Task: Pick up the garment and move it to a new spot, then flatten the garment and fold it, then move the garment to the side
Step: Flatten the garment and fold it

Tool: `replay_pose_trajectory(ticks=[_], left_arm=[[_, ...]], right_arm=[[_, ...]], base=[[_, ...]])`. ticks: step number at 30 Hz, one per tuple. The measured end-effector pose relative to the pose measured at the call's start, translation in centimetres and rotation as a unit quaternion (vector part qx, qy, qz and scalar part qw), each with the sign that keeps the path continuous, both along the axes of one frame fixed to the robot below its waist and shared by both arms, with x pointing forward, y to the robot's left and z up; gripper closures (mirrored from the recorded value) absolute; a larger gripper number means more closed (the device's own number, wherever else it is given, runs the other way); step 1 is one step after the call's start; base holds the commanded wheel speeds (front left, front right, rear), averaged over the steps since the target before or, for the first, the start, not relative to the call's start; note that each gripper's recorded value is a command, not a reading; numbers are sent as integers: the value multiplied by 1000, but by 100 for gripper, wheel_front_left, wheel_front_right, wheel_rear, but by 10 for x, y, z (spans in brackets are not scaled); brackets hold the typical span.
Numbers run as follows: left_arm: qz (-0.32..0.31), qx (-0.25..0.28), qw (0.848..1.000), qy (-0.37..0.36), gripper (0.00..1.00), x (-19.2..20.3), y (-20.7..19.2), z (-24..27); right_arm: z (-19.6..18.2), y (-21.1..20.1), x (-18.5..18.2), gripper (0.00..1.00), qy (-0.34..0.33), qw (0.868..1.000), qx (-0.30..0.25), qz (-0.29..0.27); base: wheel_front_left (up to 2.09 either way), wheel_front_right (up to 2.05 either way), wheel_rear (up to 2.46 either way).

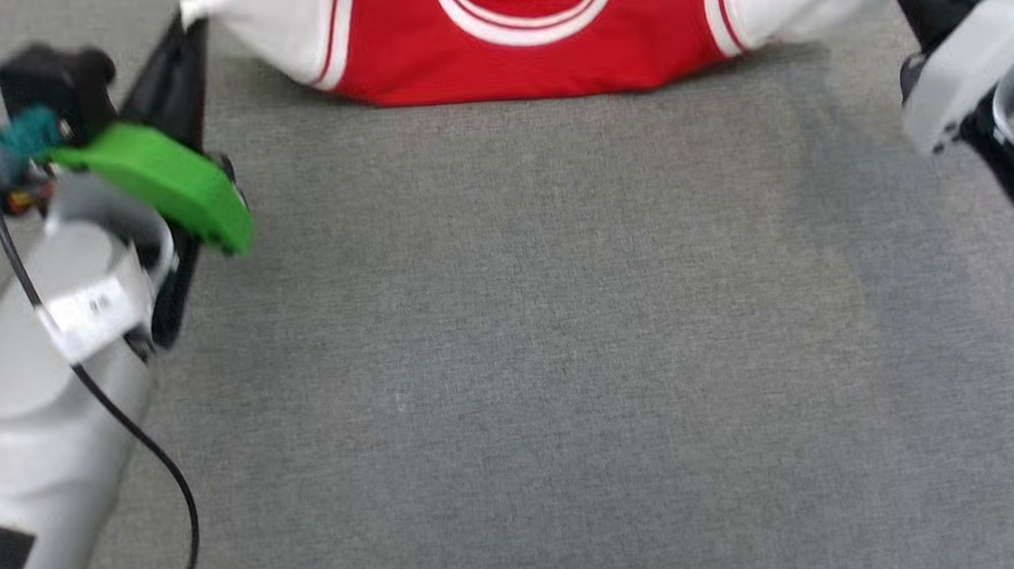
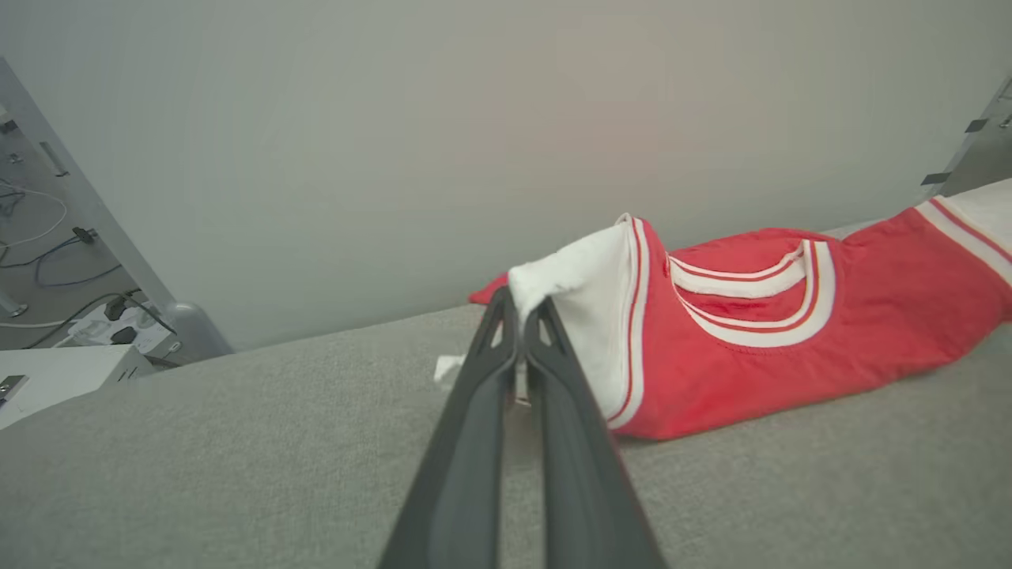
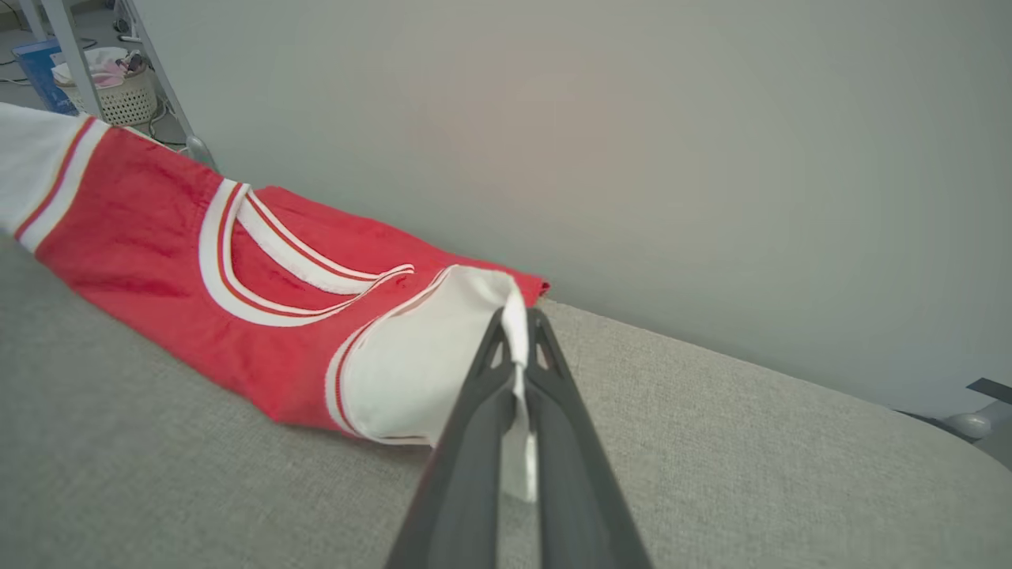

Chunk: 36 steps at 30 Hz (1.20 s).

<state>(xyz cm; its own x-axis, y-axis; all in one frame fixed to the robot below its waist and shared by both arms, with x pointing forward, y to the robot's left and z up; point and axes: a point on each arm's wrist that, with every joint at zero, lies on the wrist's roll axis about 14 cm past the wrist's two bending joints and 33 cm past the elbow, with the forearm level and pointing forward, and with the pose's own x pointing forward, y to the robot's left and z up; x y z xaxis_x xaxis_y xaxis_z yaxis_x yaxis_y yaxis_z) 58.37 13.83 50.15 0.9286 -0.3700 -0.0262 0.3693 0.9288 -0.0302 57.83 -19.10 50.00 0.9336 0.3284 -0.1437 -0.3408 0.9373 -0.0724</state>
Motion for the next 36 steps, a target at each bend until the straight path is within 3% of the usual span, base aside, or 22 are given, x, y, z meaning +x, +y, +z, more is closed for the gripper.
replay_pose_trajectory(ticks=[5,15,22,30,36], left_arm=[[19,-11,999,46,100,-58,9,-30],[68,-22,991,114,100,-145,37,-66],[108,-28,984,139,100,-196,53,-75],[150,-31,974,166,100,-245,65,-86],[169,-30,968,183,100,-268,77,-94]], right_arm=[[-29,-9,-51,100,43,999,10,-1],[-53,-29,-131,100,83,996,14,-15],[-76,-53,-195,100,115,991,33,-59],[-86,-69,-242,100,127,987,45,-93],[-115,-59,-288,100,206,972,56,-96]], base=[[0,0,0],[0,0,0],[0,0,0],[0,0,0],[0,0,0]])
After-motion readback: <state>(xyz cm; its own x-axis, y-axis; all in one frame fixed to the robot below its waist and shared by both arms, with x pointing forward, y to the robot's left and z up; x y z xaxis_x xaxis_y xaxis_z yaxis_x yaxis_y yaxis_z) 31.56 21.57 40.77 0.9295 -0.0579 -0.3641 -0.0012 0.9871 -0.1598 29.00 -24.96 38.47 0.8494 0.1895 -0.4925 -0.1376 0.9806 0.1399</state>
